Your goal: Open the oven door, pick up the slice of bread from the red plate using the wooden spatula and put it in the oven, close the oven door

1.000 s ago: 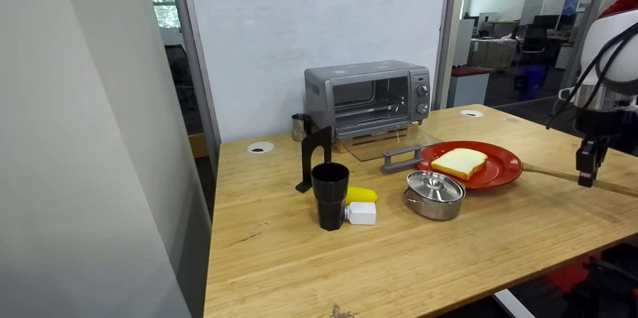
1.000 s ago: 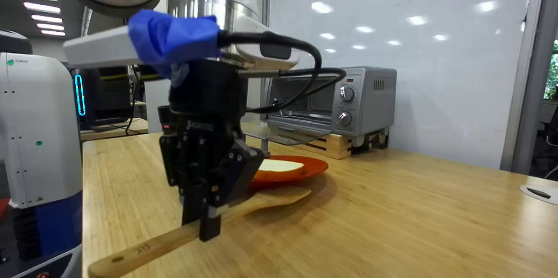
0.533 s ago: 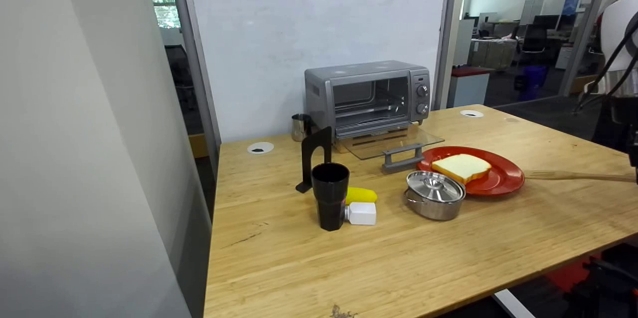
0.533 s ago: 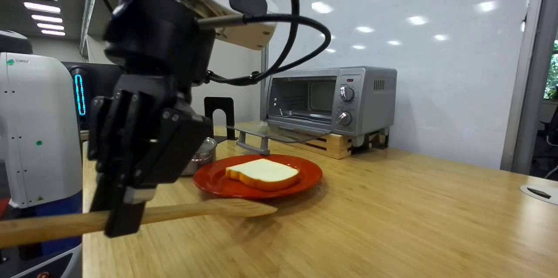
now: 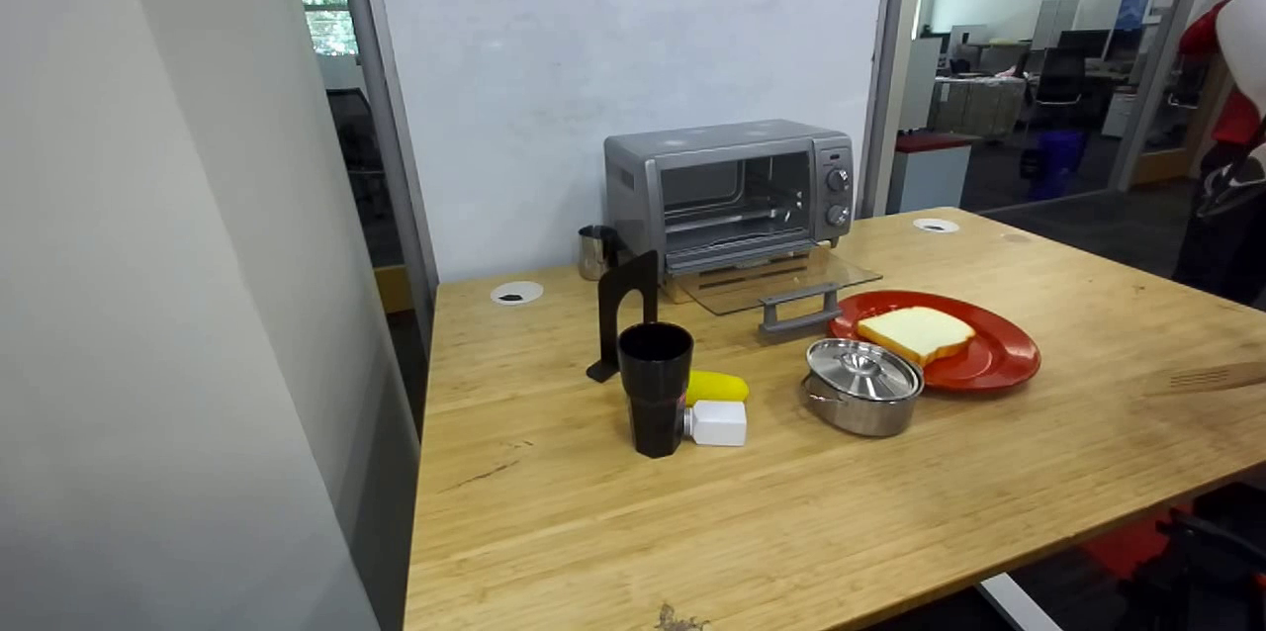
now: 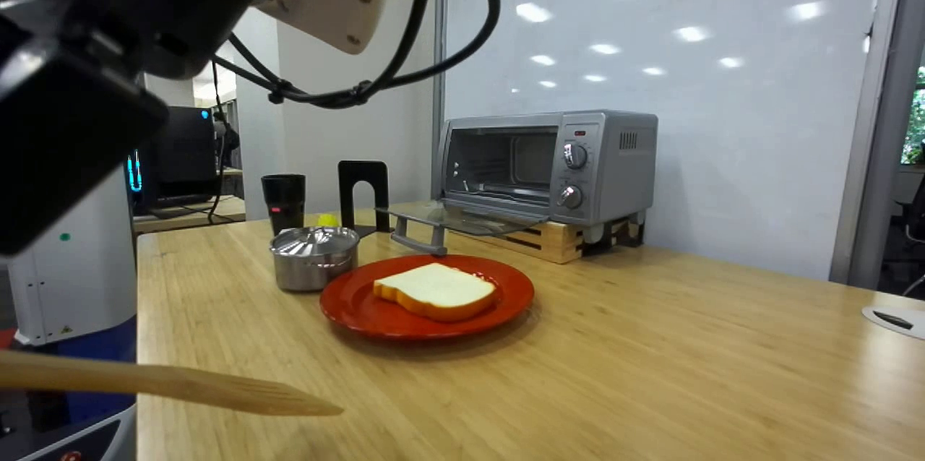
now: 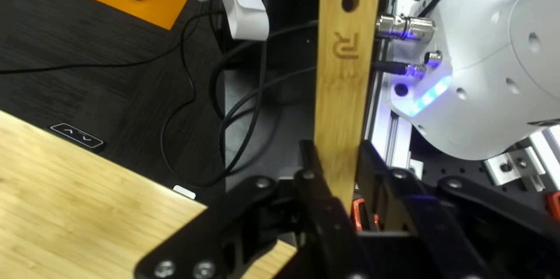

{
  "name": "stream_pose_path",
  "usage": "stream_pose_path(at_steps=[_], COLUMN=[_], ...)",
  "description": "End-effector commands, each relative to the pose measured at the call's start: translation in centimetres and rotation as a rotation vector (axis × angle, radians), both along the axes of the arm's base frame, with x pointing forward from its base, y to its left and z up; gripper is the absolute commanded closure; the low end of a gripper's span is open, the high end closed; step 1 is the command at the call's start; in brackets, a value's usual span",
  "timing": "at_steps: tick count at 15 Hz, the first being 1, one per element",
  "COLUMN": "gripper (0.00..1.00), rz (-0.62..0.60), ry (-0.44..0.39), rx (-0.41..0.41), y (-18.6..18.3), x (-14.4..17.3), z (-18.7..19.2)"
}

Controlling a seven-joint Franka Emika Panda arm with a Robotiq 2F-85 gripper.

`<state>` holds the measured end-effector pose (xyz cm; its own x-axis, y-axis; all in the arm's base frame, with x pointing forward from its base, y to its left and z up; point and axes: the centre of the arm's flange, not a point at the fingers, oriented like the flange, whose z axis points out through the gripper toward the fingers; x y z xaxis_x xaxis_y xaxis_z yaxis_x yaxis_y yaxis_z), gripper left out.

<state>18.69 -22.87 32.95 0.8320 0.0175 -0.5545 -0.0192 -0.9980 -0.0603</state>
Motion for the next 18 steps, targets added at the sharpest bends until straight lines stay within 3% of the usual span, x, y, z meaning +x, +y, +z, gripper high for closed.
stream_pose_path(at_steps=[1, 7, 12, 18], gripper=[0.94, 0.94, 0.94, 0.94], rz=[0.127, 0.277, 0.271, 0.197], ry=[-0.002, -0.101, -0.161, -0.230], rx=[-0.031, -0.065, -0.053, 0.025], y=[3.4, 5.6, 4.2, 2.1], x=[-1.0, 3.2, 6.1, 10.1], z=[2.8, 6.3, 5.7, 3.7])
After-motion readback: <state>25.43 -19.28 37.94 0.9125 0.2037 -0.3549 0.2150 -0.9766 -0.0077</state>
